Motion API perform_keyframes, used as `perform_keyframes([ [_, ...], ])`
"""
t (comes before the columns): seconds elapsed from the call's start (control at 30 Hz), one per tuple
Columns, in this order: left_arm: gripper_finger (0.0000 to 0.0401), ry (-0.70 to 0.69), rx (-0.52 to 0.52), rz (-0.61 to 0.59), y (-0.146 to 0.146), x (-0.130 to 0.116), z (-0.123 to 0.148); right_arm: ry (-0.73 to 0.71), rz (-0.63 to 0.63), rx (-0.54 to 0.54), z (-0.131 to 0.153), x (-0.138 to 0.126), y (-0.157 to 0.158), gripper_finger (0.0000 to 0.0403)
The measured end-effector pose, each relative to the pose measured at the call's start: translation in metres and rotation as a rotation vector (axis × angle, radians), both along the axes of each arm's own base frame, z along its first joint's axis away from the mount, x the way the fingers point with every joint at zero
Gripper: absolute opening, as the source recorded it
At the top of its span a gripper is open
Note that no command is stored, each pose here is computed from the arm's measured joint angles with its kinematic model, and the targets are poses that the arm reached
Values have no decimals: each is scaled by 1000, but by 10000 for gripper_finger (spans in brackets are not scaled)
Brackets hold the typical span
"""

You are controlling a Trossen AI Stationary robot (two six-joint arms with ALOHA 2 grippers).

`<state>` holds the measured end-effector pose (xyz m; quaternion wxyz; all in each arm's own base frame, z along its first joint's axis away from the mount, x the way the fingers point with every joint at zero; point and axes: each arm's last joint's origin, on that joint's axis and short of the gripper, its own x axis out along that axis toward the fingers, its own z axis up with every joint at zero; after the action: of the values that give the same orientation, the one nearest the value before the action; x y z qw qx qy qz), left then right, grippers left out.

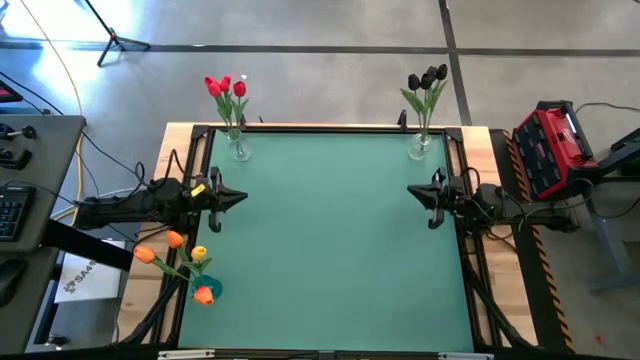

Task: Sort flowers into vase by color
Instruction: Return to Home Position

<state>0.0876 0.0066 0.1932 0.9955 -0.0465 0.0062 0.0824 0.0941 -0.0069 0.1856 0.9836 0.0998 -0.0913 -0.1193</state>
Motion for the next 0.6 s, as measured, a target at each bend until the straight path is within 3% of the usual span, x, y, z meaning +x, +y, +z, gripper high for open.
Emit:
perform_keyframes([
  [0.2,0,8,-21,-11,0,4,-14,-6,92,9,0,1,3,0],
  [0.4,0,10,-35,-90,-5,5,-14,-21,175,49,1,1,5,0],
  [0.6,0,7,-24,-79,-9,5,-14,-51,227,64,0,2,6,0],
])
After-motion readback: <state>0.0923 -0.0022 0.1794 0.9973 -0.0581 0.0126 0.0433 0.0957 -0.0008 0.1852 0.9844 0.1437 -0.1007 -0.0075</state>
